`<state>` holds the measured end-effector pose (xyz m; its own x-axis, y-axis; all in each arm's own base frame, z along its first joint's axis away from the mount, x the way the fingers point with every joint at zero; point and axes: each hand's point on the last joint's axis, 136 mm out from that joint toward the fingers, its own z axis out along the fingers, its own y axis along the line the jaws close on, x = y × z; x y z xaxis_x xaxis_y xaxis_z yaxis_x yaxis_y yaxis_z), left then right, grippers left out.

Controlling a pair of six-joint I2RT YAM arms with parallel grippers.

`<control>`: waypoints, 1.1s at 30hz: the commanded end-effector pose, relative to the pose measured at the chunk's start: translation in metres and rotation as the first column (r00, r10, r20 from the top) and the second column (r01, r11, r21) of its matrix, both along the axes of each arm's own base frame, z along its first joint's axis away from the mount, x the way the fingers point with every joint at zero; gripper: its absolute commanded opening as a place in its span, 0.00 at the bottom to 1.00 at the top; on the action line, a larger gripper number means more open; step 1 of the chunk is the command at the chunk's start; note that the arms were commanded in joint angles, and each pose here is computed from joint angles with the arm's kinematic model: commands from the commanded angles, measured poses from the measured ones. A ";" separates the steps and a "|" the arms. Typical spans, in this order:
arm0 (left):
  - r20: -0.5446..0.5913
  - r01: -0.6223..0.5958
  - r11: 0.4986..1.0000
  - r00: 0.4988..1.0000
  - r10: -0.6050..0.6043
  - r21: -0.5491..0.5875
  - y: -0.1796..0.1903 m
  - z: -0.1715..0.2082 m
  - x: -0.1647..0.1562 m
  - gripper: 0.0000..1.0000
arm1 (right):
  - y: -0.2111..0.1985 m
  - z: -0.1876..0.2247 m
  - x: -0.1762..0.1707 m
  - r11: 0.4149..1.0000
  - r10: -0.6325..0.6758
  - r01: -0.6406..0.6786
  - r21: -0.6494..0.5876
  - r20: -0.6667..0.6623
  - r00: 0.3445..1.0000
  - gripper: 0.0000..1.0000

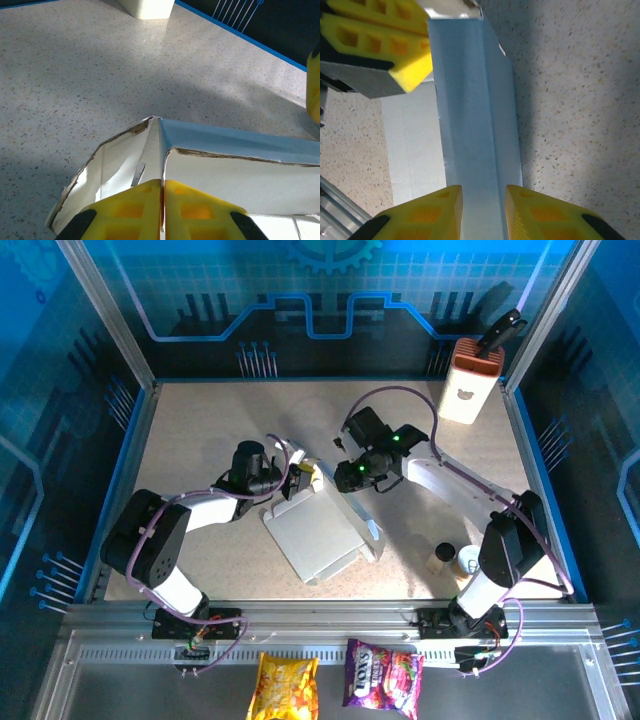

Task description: Fold the paper box

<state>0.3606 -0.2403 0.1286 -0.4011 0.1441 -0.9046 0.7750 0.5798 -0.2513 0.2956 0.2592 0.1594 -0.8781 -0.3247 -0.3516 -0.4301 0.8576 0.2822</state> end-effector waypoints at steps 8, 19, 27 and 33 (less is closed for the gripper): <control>0.024 0.008 1.000 1.000 -0.008 -0.014 0.000 0.011 -0.009 0.20 | 0.002 -0.033 -0.005 1.000 -0.002 0.002 -0.001 -0.088 0.996 0.27; 0.001 -0.104 0.991 0.995 0.105 -0.080 0.012 0.067 0.002 0.56 | 0.002 -0.032 -0.006 1.000 -0.001 0.001 0.005 -0.085 0.996 0.26; -0.252 -0.118 0.993 0.961 0.114 -0.001 0.010 0.062 0.023 0.64 | 0.001 -0.034 -0.006 1.000 -0.005 0.006 0.006 -0.087 0.996 0.26; -0.412 -0.070 0.997 0.907 0.083 0.045 0.003 0.051 0.026 0.66 | 0.002 -0.038 -0.005 1.000 -0.014 0.015 0.007 -0.096 0.995 0.26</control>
